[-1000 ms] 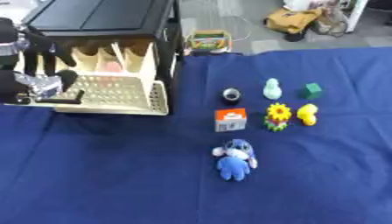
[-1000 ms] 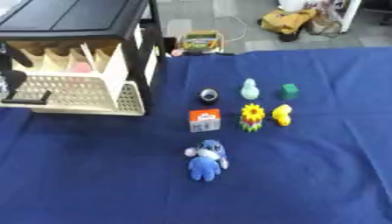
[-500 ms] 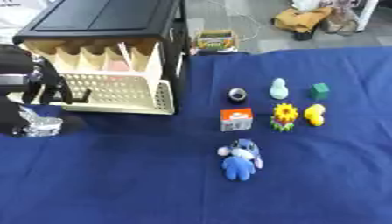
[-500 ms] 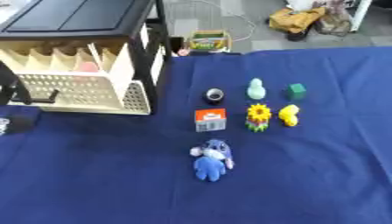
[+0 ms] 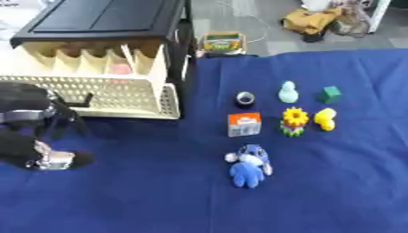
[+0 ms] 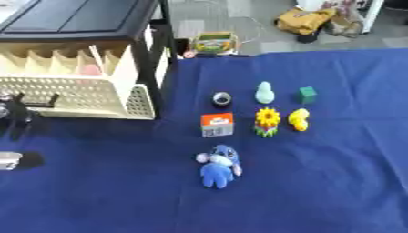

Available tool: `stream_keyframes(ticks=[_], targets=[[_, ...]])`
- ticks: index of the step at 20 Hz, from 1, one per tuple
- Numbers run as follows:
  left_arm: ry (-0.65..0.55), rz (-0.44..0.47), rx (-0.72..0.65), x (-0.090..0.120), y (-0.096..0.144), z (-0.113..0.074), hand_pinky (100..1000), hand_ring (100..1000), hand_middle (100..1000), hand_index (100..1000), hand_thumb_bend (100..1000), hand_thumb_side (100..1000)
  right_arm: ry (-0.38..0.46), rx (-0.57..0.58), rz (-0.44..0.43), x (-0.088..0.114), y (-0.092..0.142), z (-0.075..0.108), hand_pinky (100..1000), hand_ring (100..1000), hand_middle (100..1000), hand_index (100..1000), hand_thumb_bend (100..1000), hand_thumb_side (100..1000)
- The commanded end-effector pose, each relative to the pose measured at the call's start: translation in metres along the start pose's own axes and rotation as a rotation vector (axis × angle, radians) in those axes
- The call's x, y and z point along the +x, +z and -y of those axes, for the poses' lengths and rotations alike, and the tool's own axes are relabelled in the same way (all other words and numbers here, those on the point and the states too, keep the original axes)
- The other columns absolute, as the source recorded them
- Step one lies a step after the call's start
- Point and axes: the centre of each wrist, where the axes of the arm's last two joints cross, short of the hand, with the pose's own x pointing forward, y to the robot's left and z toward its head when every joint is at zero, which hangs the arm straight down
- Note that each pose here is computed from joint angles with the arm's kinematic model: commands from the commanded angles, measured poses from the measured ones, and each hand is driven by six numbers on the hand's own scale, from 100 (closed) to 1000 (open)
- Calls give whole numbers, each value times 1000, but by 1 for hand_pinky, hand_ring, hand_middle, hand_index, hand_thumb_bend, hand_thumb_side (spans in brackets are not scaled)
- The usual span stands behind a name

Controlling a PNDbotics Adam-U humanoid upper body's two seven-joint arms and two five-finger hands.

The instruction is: Pick up objects from table and place into drawer.

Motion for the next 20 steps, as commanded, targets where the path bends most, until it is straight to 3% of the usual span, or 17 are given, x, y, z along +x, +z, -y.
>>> stream_keyframes(ticks=[1,20], targets=[[19,-51,-1,-2,6,-3,337,552,598,867,441,1000,8,-22,30,7,-6,5,691,660,601,745,149,687],[129,-212,-11,-21,-5,5,312,564,565,898,412,1000,9,-42,19,4,-4,6,690,657,598,741,161,660]])
